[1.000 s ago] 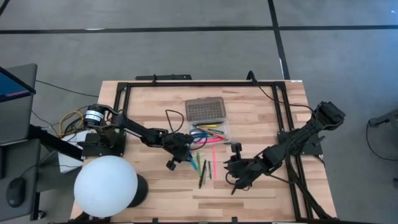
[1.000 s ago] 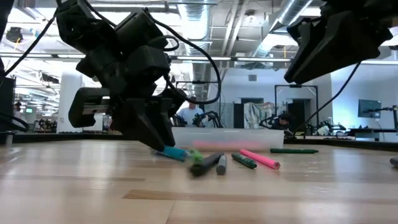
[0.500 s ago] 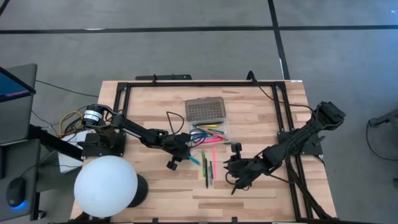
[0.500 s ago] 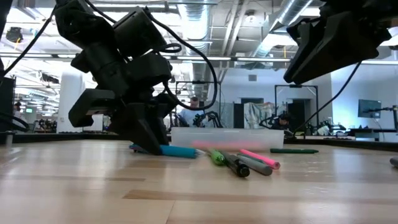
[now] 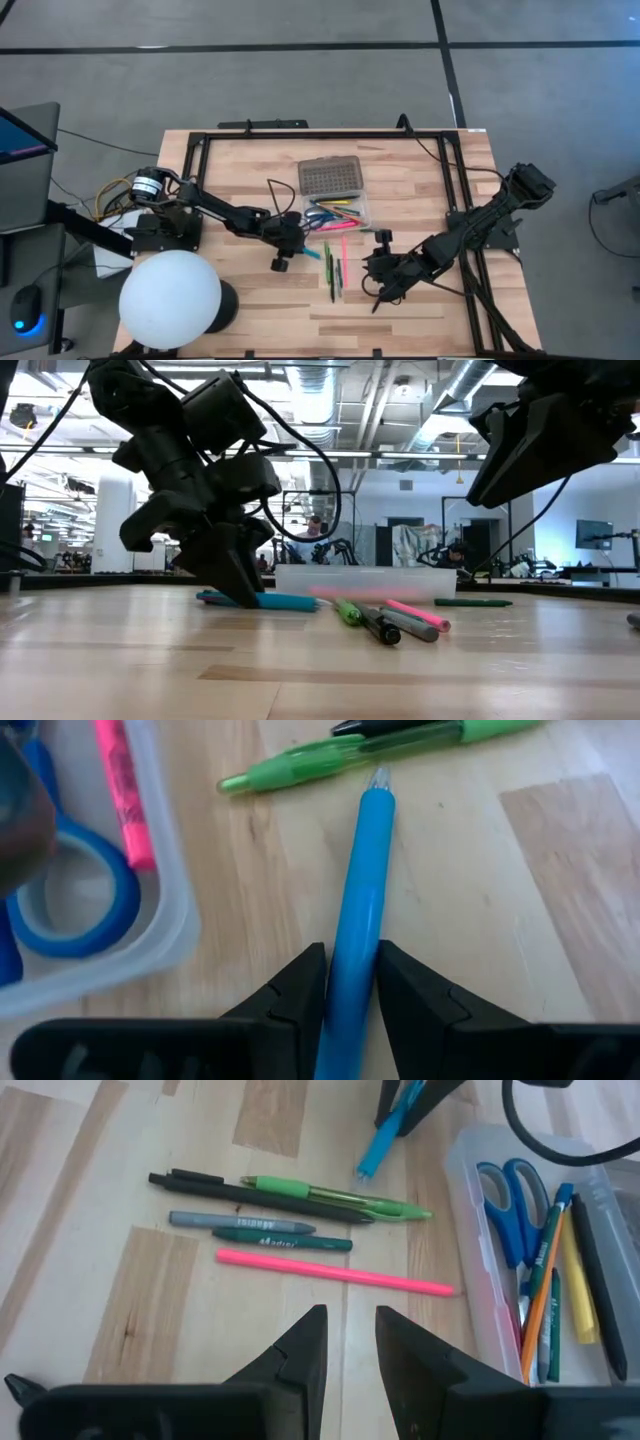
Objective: Pick & place school supplies into a supply box
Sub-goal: Put the light blue pen into the supply box
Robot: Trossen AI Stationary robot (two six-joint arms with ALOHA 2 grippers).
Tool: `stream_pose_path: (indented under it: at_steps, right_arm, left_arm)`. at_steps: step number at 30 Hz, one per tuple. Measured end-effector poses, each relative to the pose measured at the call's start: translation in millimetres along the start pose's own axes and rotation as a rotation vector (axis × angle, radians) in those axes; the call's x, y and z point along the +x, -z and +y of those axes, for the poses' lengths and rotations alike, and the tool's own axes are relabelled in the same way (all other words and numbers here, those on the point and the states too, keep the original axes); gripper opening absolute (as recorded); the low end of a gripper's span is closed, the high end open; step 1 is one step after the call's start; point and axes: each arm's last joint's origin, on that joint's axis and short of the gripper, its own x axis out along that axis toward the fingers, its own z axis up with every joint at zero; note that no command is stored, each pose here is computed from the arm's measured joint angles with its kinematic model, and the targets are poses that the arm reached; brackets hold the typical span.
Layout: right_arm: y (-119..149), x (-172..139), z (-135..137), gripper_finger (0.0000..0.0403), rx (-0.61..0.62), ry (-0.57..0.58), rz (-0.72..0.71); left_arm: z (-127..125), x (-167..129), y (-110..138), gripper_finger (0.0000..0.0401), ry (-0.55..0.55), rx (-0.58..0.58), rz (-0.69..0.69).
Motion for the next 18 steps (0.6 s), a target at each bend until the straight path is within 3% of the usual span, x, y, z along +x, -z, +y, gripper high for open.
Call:
stream_pose_path:
  at_steps: [7,18]
  right_arm:
    - [0.0,0.0,0.0,0.0082,0.001,0.0,0.0]
    - [0.0,0.0,0.0,0.0082,0.002,0.0,0.0]
  left_arm:
    - [0.5,0.0,0.2,0.0087,-0.018,-0.1,0.003]
    - [-0.5,-2.4,-0.7,0.0082,-0.012,-0.028,-0.002]
